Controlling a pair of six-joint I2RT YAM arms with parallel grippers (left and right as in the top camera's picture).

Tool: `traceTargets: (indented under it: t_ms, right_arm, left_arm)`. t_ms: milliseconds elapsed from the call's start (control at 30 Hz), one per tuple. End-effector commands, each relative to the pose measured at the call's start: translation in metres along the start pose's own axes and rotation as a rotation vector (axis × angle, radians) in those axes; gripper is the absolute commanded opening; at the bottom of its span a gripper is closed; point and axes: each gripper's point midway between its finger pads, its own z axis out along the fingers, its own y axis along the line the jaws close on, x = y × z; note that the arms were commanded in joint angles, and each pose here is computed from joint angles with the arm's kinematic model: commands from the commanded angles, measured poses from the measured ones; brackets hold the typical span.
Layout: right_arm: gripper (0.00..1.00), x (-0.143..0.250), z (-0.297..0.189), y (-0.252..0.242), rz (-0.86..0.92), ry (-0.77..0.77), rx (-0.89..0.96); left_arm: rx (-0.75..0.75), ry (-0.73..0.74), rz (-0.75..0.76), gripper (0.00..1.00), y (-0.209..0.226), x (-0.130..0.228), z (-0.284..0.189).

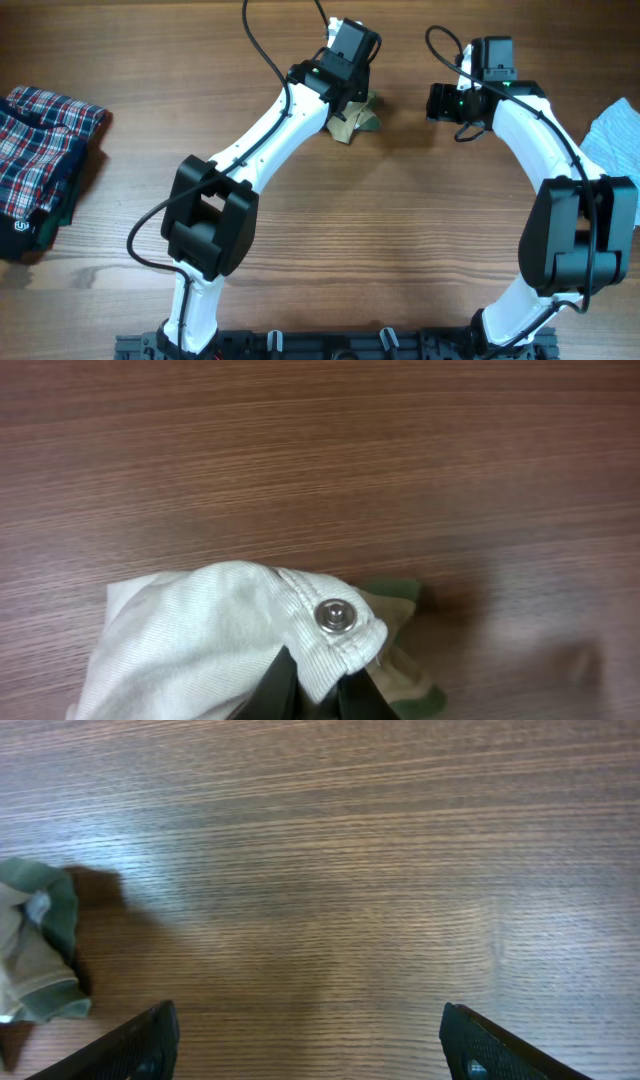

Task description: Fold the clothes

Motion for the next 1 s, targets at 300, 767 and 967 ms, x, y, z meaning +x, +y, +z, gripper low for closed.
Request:
traceTargets:
  t_ms: [300, 767, 967]
  right_arm:
    - [0.85, -0.007, -0.009, -0.002, 0.019, -0.026, 0.018]
    - [0.85, -0.007, -0.009, -0.003, 0.015, -0.025, 0.018]
    - [0.85, -0.007, -0.009, -0.003, 0.015, -0.024, 0.018]
  left_arm:
    - [0.085, -0.004, 0.000, 0.12, -0.029, -0.001, -0.003]
    - [0.199, 0.110, 0.033, 0.28, -0.063, 0.042, 0.031]
    - [0.157, 0.031, 0.027, 0.41, -0.057, 0.019, 0.018]
